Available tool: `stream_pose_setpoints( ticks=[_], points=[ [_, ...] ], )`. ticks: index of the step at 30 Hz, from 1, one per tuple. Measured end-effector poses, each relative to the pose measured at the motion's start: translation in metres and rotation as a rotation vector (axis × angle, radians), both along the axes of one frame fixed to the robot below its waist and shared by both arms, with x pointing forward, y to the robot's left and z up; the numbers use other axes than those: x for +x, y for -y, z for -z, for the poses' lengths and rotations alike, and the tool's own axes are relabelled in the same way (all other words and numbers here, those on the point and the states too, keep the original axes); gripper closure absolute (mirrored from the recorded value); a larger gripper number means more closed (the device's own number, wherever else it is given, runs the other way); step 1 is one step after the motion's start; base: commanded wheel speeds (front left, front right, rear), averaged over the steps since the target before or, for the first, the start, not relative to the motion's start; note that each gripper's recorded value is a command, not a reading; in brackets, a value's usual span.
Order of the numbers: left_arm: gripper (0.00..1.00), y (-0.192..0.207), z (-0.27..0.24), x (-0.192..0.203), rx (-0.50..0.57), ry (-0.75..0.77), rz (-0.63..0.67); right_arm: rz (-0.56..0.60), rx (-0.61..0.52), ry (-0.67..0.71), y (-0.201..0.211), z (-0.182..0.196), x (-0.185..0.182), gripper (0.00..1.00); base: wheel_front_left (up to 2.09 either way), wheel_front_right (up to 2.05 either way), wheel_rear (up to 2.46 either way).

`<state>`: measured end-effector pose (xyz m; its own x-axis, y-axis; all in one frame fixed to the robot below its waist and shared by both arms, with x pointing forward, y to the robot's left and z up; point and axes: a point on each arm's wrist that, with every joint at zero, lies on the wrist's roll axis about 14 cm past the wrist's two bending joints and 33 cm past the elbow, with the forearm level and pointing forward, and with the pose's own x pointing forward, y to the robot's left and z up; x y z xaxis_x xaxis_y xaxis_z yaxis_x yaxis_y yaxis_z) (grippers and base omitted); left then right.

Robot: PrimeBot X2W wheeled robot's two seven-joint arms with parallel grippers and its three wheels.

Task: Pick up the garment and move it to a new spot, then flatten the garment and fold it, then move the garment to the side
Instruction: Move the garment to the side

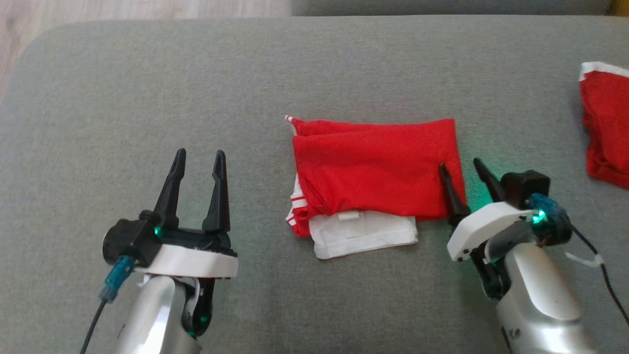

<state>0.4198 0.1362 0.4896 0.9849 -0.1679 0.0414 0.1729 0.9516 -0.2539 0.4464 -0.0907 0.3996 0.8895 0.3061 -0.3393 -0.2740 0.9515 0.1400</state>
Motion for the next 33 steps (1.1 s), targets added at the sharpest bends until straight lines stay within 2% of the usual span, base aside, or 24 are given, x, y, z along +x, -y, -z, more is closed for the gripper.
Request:
stream_pose_setpoints(
  ticks=[4, 8, 9, 10, 18, 22, 28, 33],
  points=[
    [0.0, -0.007, 0.007, -0.003, 0.004, -0.023, -0.019, -0.048, -0.001, -0.103, -0.016, 0.025, -0.008, 0.0, 0.0, 0.0, 0.0],
    [0.0, -0.011, 0.011, -0.004, 0.006, -0.032, -0.03, -0.078, -0.016, -0.119, -0.024, 0.03, -0.004, 0.0, 0.0, 0.0, 0.0],
    [0.0, -0.011, 0.011, -0.004, 0.006, -0.033, -0.031, -0.085, -0.021, -0.12, -0.025, 0.03, -0.002, 0.33, 0.0, 0.0, 0.0],
    [0.0, -0.011, 0.011, -0.003, 0.006, -0.033, -0.031, -0.091, -0.024, -0.12, -0.026, 0.03, -0.002, 1.0, 0.0, 0.0, 0.0],
    [0.0, -0.005, 0.009, -0.001, 0.002, -0.026, -0.013, -0.072, -0.083, -0.046, -0.013, 0.02, 0.007, 1.0, 0.0, 0.0, 0.0],
    [0.0, 0.007, 0.002, 0.002, -0.004, -0.005, 0.018, -0.038, -0.17, 0.073, 0.012, -0.002, 0.015, 1.0, 0.0, 0.0, 0.0],
    [0.0, 0.027, -0.01, 0.006, -0.015, 0.032, 0.072, 0.027, -0.274, 0.248, 0.059, -0.056, 0.036, 1.0, 0.0, 0.0, 0.0],
    [0.0, 0.044, -0.014, 0.011, -0.022, 0.046, 0.119, 0.076, -0.391, 0.271, 0.111, -0.074, 0.037, 1.0, 0.0, 0.0, 0.0]
  ],
)
